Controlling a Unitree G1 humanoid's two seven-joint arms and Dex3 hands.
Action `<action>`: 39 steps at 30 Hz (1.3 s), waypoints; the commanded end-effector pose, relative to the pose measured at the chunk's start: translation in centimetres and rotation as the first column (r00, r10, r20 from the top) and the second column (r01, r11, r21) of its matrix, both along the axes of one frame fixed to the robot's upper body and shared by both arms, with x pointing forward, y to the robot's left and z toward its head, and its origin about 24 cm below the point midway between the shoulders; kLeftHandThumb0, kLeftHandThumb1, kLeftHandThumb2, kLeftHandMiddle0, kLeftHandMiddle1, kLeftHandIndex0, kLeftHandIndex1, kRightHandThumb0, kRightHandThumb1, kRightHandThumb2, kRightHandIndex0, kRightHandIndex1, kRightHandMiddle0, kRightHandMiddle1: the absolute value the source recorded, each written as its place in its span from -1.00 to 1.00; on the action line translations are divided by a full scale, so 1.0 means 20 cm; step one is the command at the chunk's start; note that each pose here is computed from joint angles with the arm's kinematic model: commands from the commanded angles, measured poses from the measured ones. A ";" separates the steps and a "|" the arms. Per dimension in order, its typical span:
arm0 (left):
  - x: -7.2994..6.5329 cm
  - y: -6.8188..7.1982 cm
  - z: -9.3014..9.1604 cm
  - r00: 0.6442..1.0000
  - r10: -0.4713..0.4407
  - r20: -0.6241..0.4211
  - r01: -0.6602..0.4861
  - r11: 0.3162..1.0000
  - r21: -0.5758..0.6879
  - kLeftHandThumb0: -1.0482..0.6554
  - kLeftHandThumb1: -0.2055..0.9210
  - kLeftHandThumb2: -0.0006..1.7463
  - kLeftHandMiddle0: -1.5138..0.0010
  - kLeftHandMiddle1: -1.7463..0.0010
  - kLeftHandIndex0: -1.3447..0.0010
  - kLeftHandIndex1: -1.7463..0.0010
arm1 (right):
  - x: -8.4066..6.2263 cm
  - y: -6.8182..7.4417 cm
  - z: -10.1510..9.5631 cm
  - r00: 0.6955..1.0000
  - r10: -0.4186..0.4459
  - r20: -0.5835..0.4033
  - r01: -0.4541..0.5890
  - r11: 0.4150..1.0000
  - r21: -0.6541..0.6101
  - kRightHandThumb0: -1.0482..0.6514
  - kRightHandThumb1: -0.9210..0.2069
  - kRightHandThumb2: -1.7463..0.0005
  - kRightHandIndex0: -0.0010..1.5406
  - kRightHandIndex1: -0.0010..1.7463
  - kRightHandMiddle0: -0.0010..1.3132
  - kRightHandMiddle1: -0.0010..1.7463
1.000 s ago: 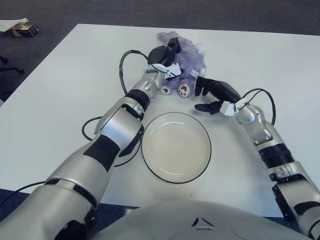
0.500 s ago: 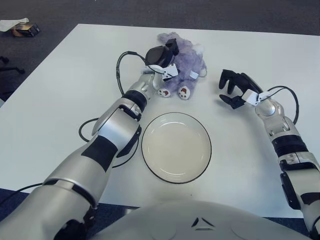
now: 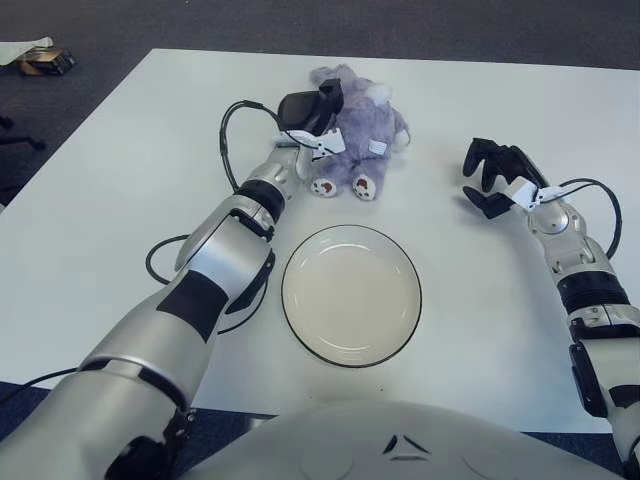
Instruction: Put the doll into the plate.
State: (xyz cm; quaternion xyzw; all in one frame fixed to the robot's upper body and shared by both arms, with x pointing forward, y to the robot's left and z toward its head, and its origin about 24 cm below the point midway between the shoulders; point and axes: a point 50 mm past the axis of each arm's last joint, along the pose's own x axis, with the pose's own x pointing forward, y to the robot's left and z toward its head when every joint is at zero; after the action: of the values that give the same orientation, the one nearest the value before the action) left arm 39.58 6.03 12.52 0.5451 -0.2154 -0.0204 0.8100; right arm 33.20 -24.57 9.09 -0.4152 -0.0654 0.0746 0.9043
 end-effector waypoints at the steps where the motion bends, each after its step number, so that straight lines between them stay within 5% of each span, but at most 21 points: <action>1: -0.01 0.04 -0.05 1.000 0.016 -0.010 -0.015 0.999 0.031 0.23 -0.81 0.90 -0.36 -0.59 -0.08 -1.00 | -0.02 -0.06 -0.10 0.993 -0.063 -0.103 0.065 0.998 0.008 0.23 0.53 -0.76 0.14 0.73 -0.08 1.00; 9: -0.02 0.06 -0.06 1.000 0.009 0.007 -0.009 1.000 0.005 0.23 -0.80 0.91 -0.36 -0.62 -0.06 -1.00 | -0.01 -0.10 -0.16 0.983 -0.108 -0.151 0.111 0.994 0.014 0.23 0.54 -0.76 0.16 0.71 -0.09 1.00; 19: -0.03 0.05 -0.06 0.999 -0.023 -0.023 0.018 0.984 -0.177 0.23 -0.72 0.88 -0.30 -0.67 0.00 -1.00 | -0.02 -0.14 -0.21 0.968 -0.144 -0.204 0.161 0.984 0.070 0.23 0.50 -0.73 0.13 0.72 -0.11 1.00; 39: -0.12 0.09 -0.10 0.979 -0.167 -0.118 0.085 0.857 -0.508 0.23 -0.61 0.87 -0.12 -0.90 0.07 -1.00 | 0.00 -0.15 -0.24 0.958 -0.181 -0.222 0.192 0.981 0.032 0.22 0.42 -0.74 0.01 0.90 -0.18 1.00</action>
State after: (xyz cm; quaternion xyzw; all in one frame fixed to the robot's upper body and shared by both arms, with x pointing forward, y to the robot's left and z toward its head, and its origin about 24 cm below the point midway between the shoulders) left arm 37.81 7.22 11.06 0.3103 -0.1916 -0.0486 0.9299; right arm 34.74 -27.28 8.25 -0.3793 -0.0129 0.0112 0.9251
